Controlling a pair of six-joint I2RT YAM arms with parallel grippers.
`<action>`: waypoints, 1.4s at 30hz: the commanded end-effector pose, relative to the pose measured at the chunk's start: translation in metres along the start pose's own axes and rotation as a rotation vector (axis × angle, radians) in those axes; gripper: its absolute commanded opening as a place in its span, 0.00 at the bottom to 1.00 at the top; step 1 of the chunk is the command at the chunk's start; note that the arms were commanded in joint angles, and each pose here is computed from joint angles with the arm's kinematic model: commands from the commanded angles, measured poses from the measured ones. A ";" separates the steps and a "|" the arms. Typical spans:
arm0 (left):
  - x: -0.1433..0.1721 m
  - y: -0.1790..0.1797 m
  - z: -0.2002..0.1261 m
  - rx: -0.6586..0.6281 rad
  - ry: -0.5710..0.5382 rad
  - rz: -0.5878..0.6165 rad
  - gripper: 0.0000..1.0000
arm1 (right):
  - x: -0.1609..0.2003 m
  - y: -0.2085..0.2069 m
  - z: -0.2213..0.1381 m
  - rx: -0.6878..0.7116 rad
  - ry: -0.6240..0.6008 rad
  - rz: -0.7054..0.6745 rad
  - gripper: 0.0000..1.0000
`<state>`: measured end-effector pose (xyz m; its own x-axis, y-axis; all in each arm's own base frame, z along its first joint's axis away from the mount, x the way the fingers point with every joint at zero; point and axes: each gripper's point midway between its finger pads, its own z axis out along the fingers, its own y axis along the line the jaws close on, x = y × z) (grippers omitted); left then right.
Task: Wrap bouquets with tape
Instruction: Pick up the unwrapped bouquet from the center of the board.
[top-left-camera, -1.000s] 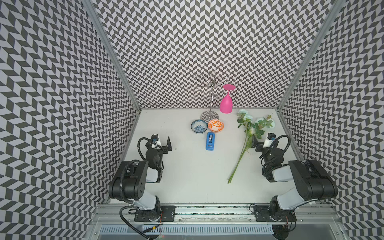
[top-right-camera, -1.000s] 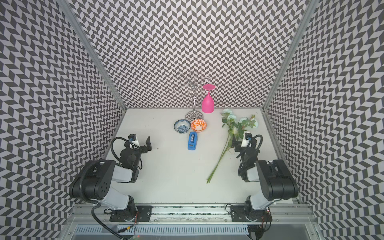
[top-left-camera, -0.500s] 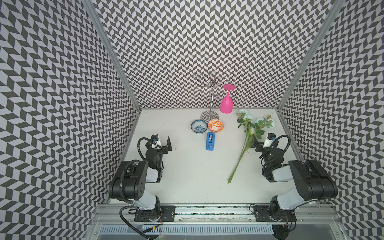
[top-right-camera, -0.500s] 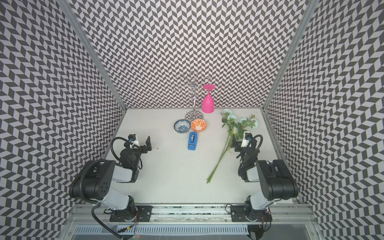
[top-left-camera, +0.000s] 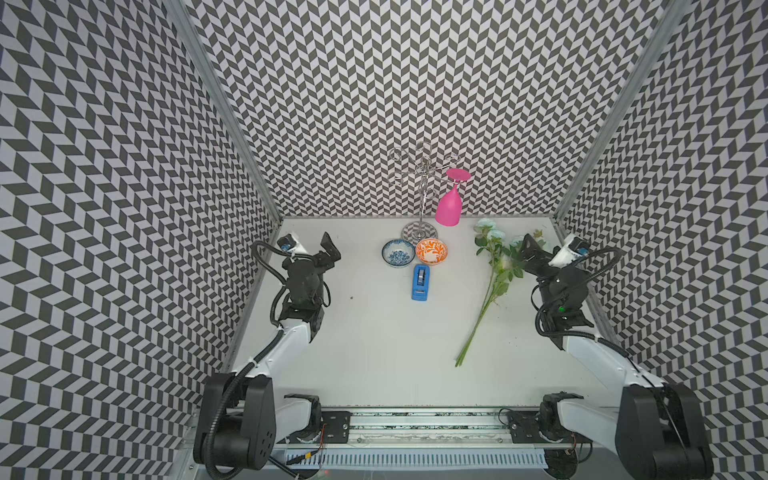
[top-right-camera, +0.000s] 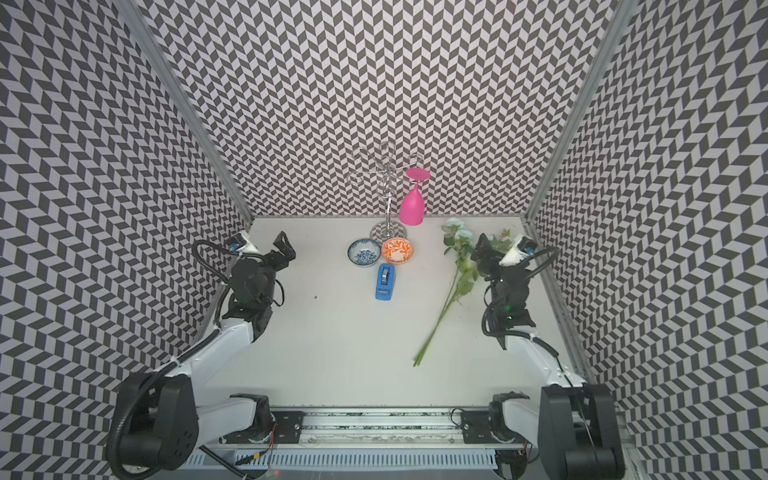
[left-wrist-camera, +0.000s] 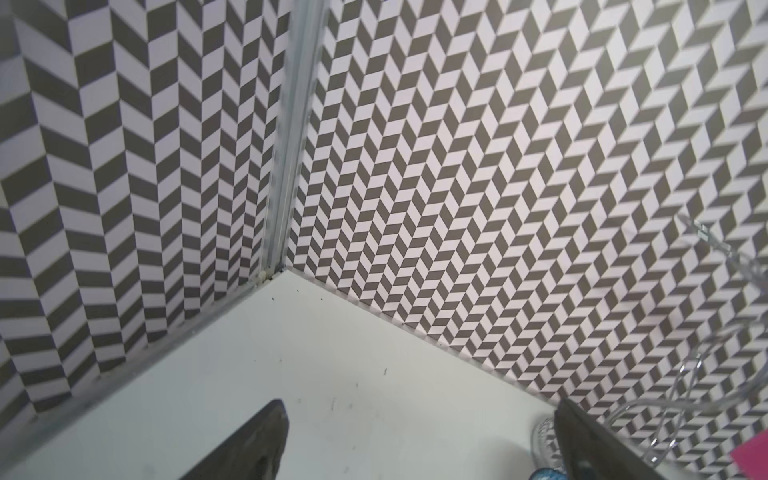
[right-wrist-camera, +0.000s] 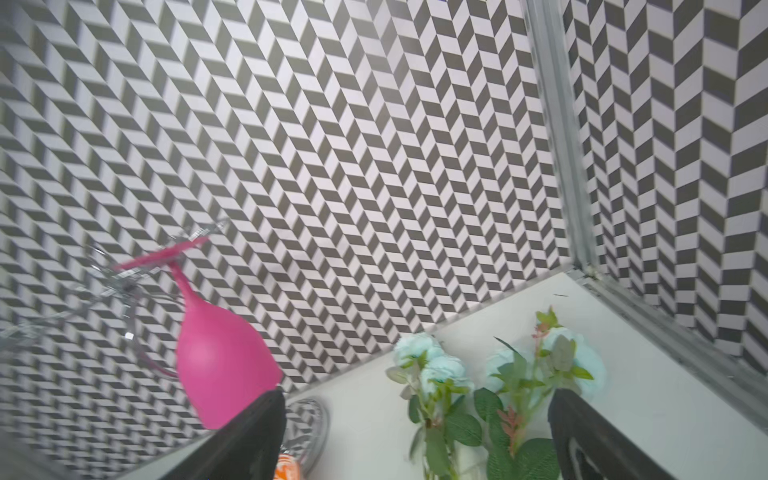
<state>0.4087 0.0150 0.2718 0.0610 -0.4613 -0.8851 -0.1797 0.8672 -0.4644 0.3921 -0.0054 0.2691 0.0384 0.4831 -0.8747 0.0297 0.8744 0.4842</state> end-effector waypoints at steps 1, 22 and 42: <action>0.051 0.018 -0.003 0.014 0.232 -0.200 0.99 | 0.073 0.028 -0.018 -0.183 0.341 0.164 0.99; 0.095 -0.026 0.005 0.247 0.385 0.006 0.99 | 0.245 -0.035 -0.017 0.206 0.892 0.058 0.78; 0.103 -0.023 0.013 0.213 0.435 0.009 0.99 | 0.217 0.024 -0.047 0.063 0.865 0.136 0.75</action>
<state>0.4284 -0.0492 0.1846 -0.3653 -0.4524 -0.8136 0.0215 0.8697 -0.4932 0.3645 0.0965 0.0929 -0.7031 0.4096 -0.5812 0.1768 0.8924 0.4151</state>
